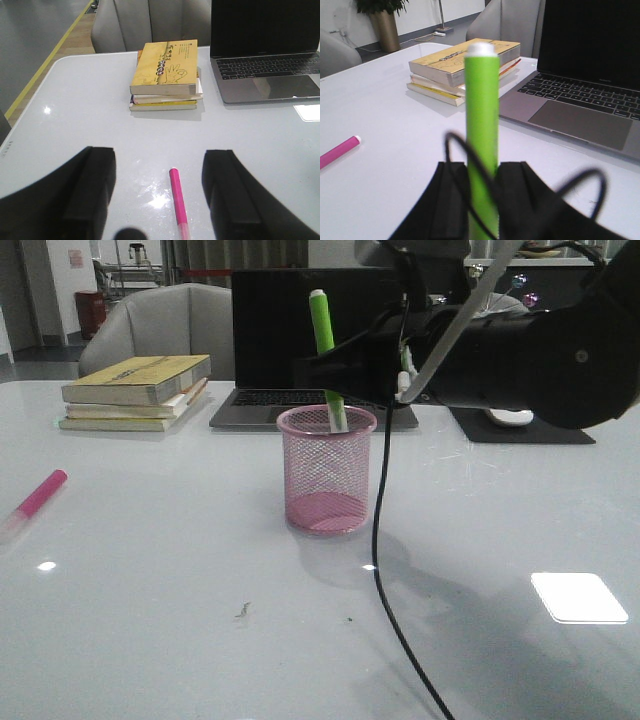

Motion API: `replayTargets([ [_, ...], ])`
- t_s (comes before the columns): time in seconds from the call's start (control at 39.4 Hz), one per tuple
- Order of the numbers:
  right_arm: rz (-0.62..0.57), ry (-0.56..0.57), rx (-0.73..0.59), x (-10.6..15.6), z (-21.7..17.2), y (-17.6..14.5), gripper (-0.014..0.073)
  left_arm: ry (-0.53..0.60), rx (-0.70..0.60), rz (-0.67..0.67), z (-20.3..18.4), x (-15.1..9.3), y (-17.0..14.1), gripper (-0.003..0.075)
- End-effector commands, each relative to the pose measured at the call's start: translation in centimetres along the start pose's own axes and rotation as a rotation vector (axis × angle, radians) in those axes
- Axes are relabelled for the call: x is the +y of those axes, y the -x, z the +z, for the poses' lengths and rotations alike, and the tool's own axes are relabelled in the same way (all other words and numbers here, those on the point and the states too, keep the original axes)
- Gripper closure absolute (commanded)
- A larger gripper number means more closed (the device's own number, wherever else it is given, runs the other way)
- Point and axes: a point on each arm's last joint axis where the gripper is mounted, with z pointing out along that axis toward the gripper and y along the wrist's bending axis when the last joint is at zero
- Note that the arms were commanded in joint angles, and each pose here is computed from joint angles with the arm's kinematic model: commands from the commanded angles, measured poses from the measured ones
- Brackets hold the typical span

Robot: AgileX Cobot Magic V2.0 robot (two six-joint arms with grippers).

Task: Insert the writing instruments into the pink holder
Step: 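Lower the green marker into the holder and open the right gripper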

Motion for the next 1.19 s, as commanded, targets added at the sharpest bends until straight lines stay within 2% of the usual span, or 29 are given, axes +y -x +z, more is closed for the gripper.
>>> replayTargets([
  [0.0,-0.038,0.062,-0.165,0.84,-0.36,3.36,0.0536,-0.005,-0.124,-0.013,-0.48,-0.06,2.08,0.0273],
  [0.08,-0.062,0.087,-0.158,1.08,-0.36,3.29,0.0512,-0.005,-0.124,-0.013,-0.48,-0.06,2.08,0.0273],
  [0.28,-0.069,0.095,-0.157,1.15,-0.37,3.27,0.0302,-0.005,-0.124,-0.013,-0.48,-0.06,2.08,0.0273],
  [0.94,-0.07,0.091,-0.139,1.11,-0.34,3.11,0.0293,-0.005,-0.124,-0.013,-0.48,-0.06,2.08,0.0273],
  [1.17,-0.069,0.085,-0.12,1.06,-0.32,2.94,0.0218,-0.005,-0.124,-0.013,-0.48,-0.06,2.08,0.0273],
])
